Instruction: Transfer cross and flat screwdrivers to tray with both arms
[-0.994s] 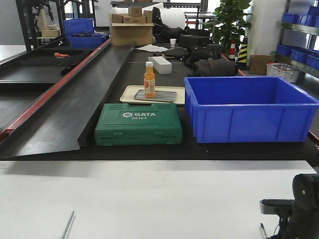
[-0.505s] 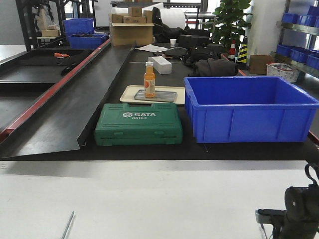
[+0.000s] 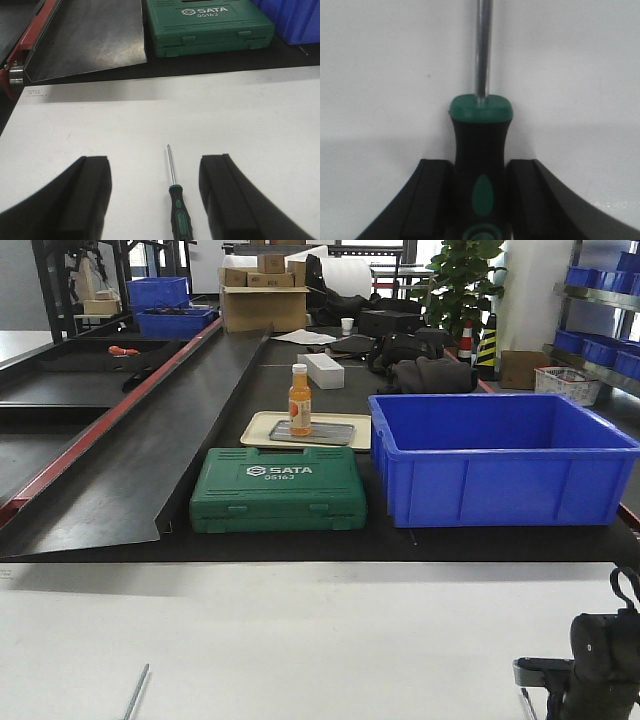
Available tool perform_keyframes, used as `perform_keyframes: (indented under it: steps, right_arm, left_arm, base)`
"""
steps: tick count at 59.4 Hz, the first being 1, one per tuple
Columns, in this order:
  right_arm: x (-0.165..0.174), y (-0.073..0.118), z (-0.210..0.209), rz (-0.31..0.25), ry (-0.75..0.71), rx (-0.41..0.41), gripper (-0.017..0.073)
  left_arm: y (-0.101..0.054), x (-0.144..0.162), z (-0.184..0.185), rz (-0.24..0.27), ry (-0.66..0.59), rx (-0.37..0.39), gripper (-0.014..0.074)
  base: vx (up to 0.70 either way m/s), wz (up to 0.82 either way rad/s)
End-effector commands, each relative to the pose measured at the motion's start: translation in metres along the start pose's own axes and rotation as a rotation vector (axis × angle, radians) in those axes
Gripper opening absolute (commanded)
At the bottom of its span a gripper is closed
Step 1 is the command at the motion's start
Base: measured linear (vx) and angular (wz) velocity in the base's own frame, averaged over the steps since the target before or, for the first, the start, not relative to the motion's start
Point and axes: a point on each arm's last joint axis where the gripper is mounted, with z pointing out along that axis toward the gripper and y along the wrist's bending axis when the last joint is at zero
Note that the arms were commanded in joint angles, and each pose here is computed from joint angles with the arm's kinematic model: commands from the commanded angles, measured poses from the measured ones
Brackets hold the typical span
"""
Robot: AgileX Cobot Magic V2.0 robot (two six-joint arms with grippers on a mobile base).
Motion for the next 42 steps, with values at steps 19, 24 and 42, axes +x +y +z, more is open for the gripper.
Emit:
perform_keyframes:
  steps: [19, 24, 42]
  right_arm:
    - [-0.003, 0.001, -0.009, 0.009, -0.032, -0.021, -0.0010]
    - [-0.002, 0.001, -0.009, 0.011, -0.027, -0.023, -0.0010]
    - [-0.001, 0.002, -0.009, -0.010, -0.015, -0.024, -0.0010]
  left_arm:
    - [-0.002, -0.024, 0.028, -0.097, 0.116, 0.000, 0.0513]
    - [-0.002, -0.032, 0.047, -0.104, 0.185, -0.005, 0.0513]
    - [-0.001, -0.040, 0.137, -0.114, 0.479, -0.024, 0.0513]
  base:
    - [0.00, 0.00]
    - [0.00, 0.00]
    - [0.00, 0.00]
